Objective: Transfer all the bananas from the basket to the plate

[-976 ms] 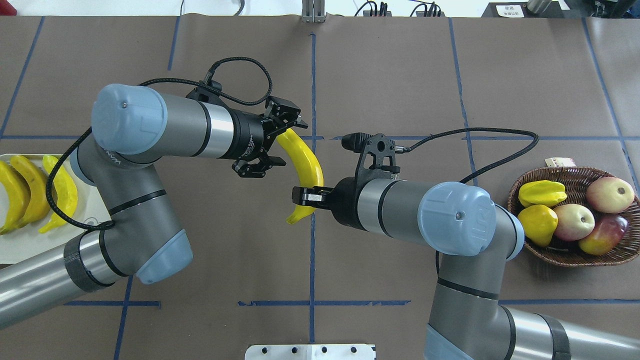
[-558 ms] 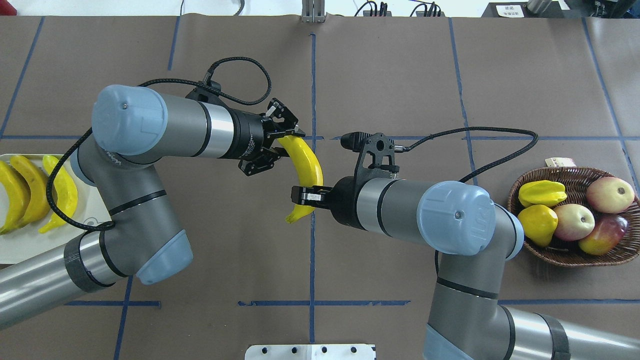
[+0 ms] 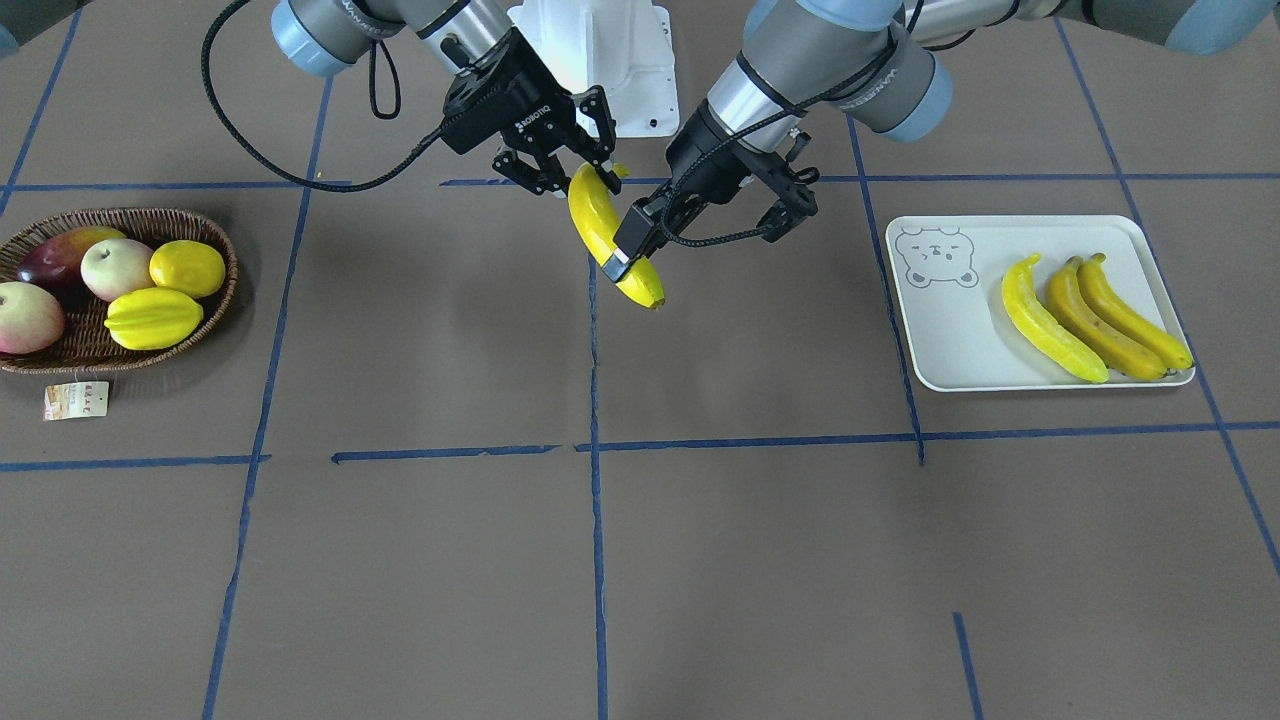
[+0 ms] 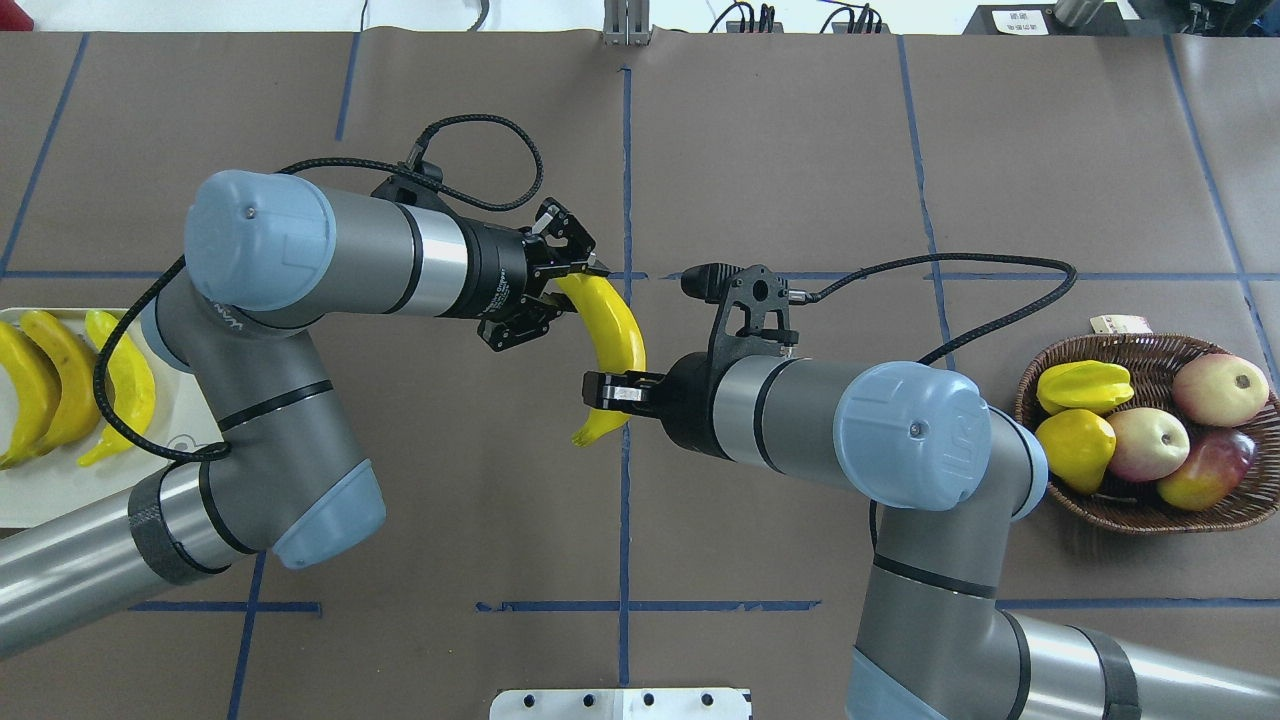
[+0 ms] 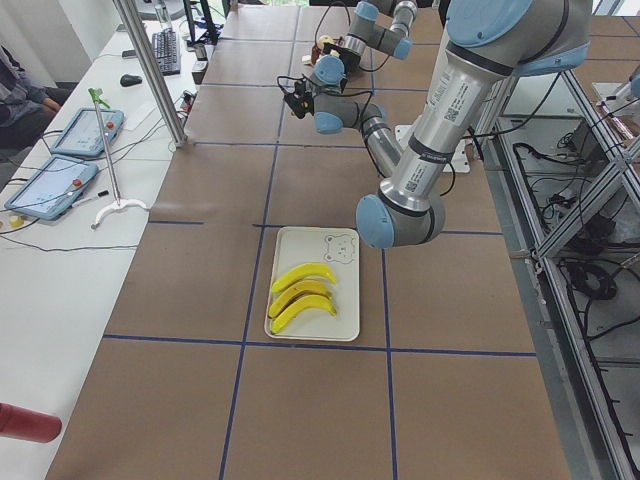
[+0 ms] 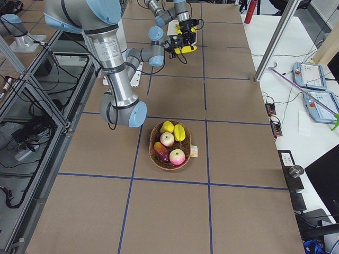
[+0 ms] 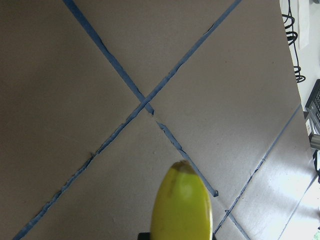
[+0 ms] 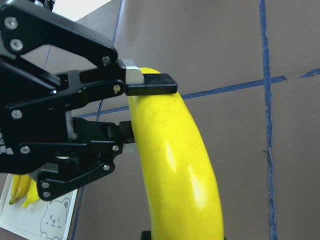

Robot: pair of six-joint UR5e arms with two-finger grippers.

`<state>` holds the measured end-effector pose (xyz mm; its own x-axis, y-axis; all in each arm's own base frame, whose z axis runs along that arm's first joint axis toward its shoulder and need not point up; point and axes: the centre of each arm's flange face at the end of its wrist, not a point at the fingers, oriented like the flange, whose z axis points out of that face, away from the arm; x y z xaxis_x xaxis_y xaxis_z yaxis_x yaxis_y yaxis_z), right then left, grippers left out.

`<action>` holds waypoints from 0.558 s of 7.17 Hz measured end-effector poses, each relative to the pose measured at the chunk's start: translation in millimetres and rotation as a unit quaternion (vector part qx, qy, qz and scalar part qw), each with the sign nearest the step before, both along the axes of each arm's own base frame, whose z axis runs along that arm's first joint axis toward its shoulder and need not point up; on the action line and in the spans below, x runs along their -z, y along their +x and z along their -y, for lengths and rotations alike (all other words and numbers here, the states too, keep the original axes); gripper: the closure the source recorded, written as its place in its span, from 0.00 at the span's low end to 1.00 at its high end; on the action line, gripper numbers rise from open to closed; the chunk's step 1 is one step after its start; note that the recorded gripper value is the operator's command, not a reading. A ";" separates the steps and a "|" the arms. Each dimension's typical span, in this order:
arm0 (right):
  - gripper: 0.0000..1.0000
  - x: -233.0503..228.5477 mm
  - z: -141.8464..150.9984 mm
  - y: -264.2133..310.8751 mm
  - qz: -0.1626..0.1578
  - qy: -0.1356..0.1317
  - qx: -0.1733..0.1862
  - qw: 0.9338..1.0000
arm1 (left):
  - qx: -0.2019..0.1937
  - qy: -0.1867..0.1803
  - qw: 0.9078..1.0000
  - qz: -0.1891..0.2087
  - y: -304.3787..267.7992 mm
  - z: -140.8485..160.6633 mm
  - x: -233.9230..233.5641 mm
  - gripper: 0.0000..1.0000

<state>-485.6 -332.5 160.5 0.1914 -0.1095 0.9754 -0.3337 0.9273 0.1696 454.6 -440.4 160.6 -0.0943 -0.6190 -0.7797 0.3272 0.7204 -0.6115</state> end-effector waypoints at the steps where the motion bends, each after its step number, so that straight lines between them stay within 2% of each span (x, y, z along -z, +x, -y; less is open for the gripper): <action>1: 0.01 -0.6 2.8 1.3 -0.004 -0.001 -0.001 1.000 | -0.001 0.000 1.000 0.001 -0.1 0.0 -1.0 1.00; 3: 0.01 -1.8 10.6 6.6 -0.011 -0.005 0.003 1.000 | -0.002 0.008 1.000 0.008 -1.5 1.3 -5.6 1.00; 4: 0.01 -2.8 17.7 13.5 -0.017 -0.013 0.015 1.000 | -0.003 0.013 1.000 0.015 -1.8 1.9 -11.9 1.00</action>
<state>-472.2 -350.2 163.3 0.2222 -0.0913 0.9707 -0.2993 0.9412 0.1570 452.7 -442.3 172.6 -0.0657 -0.5984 -0.7985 0.3408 0.7386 -0.5816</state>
